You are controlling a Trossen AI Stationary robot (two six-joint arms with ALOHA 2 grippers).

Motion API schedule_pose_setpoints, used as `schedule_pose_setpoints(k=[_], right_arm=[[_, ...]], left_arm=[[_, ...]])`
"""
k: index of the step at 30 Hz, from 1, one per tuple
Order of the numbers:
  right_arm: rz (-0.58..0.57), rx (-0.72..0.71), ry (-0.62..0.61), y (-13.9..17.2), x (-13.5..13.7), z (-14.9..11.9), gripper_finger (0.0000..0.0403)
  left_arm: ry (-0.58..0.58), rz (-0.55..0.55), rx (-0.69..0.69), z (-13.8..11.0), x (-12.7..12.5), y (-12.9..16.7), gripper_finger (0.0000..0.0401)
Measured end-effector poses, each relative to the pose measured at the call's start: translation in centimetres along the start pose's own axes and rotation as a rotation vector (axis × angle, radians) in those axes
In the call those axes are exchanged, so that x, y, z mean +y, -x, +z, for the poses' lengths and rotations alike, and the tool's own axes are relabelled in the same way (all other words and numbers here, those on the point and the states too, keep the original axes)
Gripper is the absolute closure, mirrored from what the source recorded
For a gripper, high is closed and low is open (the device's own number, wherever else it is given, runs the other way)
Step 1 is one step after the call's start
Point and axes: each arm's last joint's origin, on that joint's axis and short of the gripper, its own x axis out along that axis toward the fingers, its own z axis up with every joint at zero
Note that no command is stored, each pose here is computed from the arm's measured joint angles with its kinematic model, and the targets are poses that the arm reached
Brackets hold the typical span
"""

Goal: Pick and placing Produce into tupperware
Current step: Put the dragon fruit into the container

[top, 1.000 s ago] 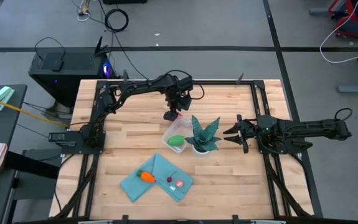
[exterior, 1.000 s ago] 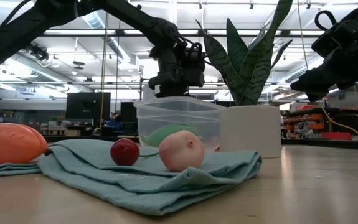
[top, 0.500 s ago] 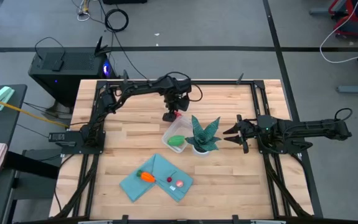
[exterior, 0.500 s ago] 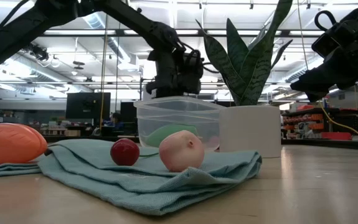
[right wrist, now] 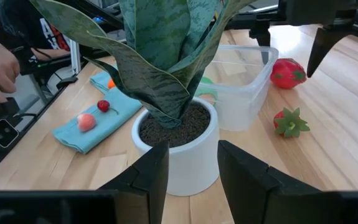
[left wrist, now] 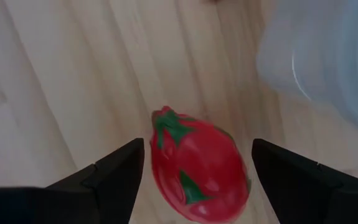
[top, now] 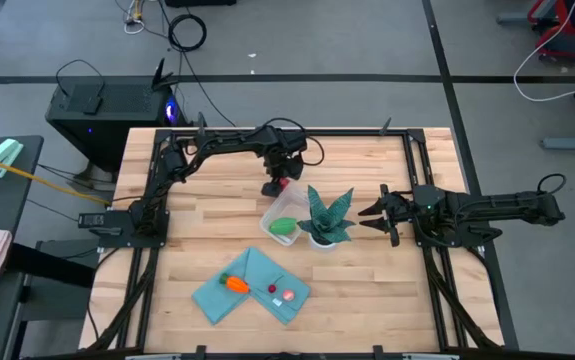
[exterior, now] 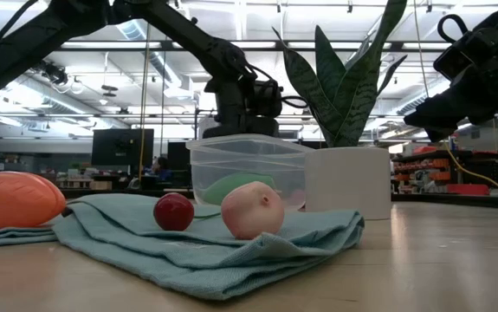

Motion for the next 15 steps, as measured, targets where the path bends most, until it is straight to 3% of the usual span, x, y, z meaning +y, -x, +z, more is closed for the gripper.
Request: schedule_pose_setpoints(k=[15], right_arm=[[0.000,0.000,0.000,0.00,0.00,-0.01,0.0258]], left_arm=[[0.037,0.011,-0.016,0.03,0.32,-0.14,0.0099]])
